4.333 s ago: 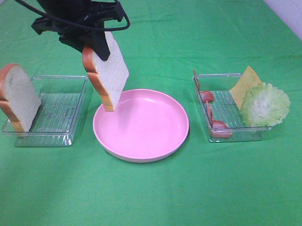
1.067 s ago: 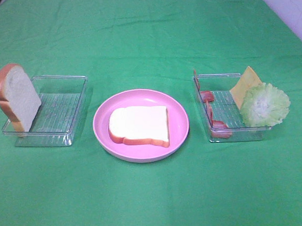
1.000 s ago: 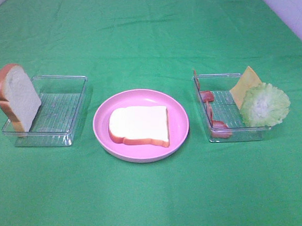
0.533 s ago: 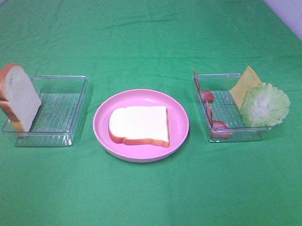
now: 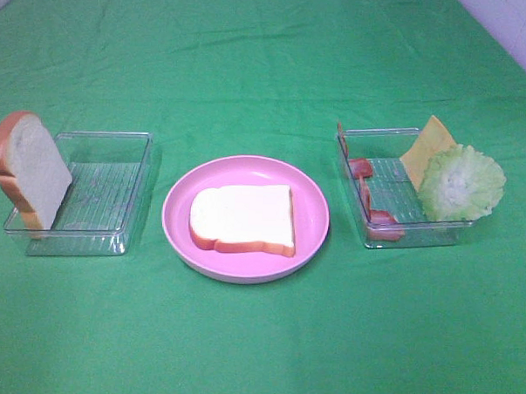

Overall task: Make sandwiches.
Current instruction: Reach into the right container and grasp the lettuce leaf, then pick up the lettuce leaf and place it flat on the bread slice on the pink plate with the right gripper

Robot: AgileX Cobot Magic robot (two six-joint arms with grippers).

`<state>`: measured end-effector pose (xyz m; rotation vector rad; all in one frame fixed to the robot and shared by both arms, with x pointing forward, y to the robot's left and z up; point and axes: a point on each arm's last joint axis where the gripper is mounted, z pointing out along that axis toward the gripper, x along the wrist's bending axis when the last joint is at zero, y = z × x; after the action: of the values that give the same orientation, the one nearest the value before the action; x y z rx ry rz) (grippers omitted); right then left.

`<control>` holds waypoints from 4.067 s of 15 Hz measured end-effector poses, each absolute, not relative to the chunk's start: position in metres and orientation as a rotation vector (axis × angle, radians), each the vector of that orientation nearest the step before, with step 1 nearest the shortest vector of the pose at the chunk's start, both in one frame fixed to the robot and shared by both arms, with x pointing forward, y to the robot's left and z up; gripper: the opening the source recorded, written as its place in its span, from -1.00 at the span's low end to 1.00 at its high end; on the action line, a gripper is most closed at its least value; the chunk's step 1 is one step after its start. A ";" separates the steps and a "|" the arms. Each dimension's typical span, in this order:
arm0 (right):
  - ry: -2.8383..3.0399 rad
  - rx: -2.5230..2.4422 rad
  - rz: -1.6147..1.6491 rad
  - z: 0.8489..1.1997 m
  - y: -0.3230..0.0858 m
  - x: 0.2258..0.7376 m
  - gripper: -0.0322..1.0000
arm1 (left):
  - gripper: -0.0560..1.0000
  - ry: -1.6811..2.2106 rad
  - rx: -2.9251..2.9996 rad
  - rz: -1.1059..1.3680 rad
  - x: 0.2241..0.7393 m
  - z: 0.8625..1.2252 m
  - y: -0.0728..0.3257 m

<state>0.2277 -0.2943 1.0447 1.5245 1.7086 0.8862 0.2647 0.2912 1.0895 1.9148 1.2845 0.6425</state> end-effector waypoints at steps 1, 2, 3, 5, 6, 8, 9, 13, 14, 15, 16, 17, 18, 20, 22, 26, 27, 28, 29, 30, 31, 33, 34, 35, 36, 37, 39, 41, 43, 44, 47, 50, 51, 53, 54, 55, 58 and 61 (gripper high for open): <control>1.709 1.525 0.886 1.045 -0.294 0.228 0.72 | 0.56 1.284 1.916 0.673 0.262 1.084 0.294; 1.709 1.525 0.886 1.045 -0.294 0.228 0.72 | 0.56 1.281 1.912 0.698 0.259 1.079 0.297; 1.709 1.525 0.886 1.045 -0.294 0.228 0.72 | 0.56 1.278 1.905 0.713 0.256 1.074 0.299; 1.704 1.534 0.884 1.045 -0.295 0.229 0.71 | 0.56 1.272 1.894 0.718 0.250 1.061 0.301; 1.694 1.567 0.891 1.046 -0.295 0.232 0.68 | 0.56 1.267 1.887 0.723 0.248 1.056 0.302; 1.626 1.635 0.943 1.057 -0.295 0.248 0.60 | 0.56 1.224 1.823 0.762 0.243 1.054 0.304; 1.591 1.646 0.970 1.063 -0.295 0.260 0.55 | 0.56 1.216 1.812 0.769 0.243 1.054 0.304; 1.572 1.692 0.970 1.069 -0.295 0.318 0.39 | 0.56 1.216 1.811 0.741 0.243 1.053 0.302; 1.598 1.727 0.941 1.068 -0.295 0.335 0.33 | 0.56 1.215 1.811 0.740 0.243 1.053 0.302; 1.638 1.777 0.898 1.066 -0.295 0.352 0.28 | 0.56 1.215 1.811 0.740 0.243 1.053 0.302; 1.681 1.835 0.852 1.065 -0.294 0.372 0.23 | 0.56 1.215 1.811 0.740 0.243 1.053 0.302; 1.719 1.883 0.805 1.065 -0.294 0.392 0.20 | 0.56 1.215 1.811 0.740 0.243 1.053 0.302; 1.790 1.960 0.712 1.065 -0.293 0.429 0.18 | 0.55 1.215 1.811 0.740 0.243 1.053 0.302; 1.860 2.037 0.612 1.059 -0.293 0.461 0.17 | 0.55 1.215 1.811 0.740 0.243 1.053 0.302; 1.954 2.127 0.475 1.047 -0.292 0.497 0.17 | 0.55 1.215 1.811 0.739 0.243 1.053 0.302; 2.168 2.226 0.261 1.020 -0.290 0.557 0.17 | 0.55 1.215 1.811 0.739 0.243 1.053 0.302; 2.196 2.241 0.233 1.013 -0.289 0.571 0.17 | 0.55 1.215 1.811 0.739 0.243 1.053 0.302; 2.208 2.254 0.216 1.008 -0.290 0.582 0.17 | 0.55 1.215 1.811 0.739 0.243 1.053 0.302; 2.202 2.289 0.229 1.003 -0.293 0.594 0.17 | 0.55 1.215 1.811 0.738 0.243 1.053 0.302; 2.183 2.335 0.251 1.000 -0.303 0.603 0.20 | 0.55 1.215 1.810 0.737 0.243 1.053 0.302; 2.176 2.374 0.290 0.997 -0.313 0.610 0.27 | 0.55 1.215 1.810 0.737 0.243 1.053 0.302; 2.221 2.421 0.416 0.992 -0.329 0.620 0.45 | 0.55 1.215 1.810 0.737 0.243 1.053 0.302; 2.245 2.425 0.457 0.987 -0.333 0.623 0.49 | 0.55 1.215 1.810 0.737 0.243 1.053 0.302; 2.284 2.412 0.449 0.976 -0.335 0.626 0.50 | 0.55 1.215 1.810 0.737 0.243 1.053 0.302; 2.300 2.402 0.440 0.969 -0.337 0.628 0.51 | 0.55 1.215 1.810 0.737 0.243 1.053 0.302; 2.311 2.397 0.433 0.962 -0.337 0.630 0.51 | 0.55 1.215 1.810 0.737 0.243 1.053 0.302; 2.319 2.414 0.412 0.950 -0.338 0.633 0.50 | 0.55 1.215 1.810 0.737 0.243 1.053 0.302; 2.313 2.422 0.417 0.945 -0.338 0.635 0.36 | 0.55 1.215 1.810 0.737 0.243 1.053 0.302; 2.305 2.438 0.435 0.942 -0.337 0.636 0.15 | 0.55 1.215 1.810 0.737 0.243 1.053 0.302; 2.306 2.445 0.437 0.940 -0.337 0.636 0.09 | 0.55 1.215 1.810 0.737 0.243 1.053 0.302; 2.303 2.459 0.451 0.939 -0.336 0.637 -0.31 | 0.55 1.215 1.810 0.737 0.243 1.053 0.302; 2.299 2.455 0.460 0.942 -0.335 0.637 -0.94 | 0.55 1.215 1.810 0.737 0.243 1.053 0.302; 2.298 2.447 0.467 0.946 -0.335 0.636 -0.94 | 0.55 1.215 1.810 0.737 0.243 1.053 0.302; 2.306 2.435 0.491 0.957 -0.334 0.635 -0.94 | 0.55 1.215 1.810 0.737 0.243 1.053 0.302; 2.316 2.430 0.495 0.960 -0.333 0.633 -0.94 | 0.55 1.215 1.810 0.737 0.243 1.053 0.302; 2.341 2.419 0.513 0.966 -0.332 0.631 -0.94 | 0.55 1.215 1.810 0.737 0.243 1.053 0.302; 2.375 2.384 0.636 0.991 -0.325 0.625 -0.94 | 0.55 1.215 1.810 0.737 0.243 1.053 0.302; 2.390 2.352 0.810 1.018 -0.316 0.618 -0.94 | 0.55 1.215 1.810 0.737 0.243 1.053 0.302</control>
<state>0.6177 -0.3161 1.0179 2.3521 2.3904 0.8096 0.2429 0.3018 1.0525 1.8105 1.2149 0.7367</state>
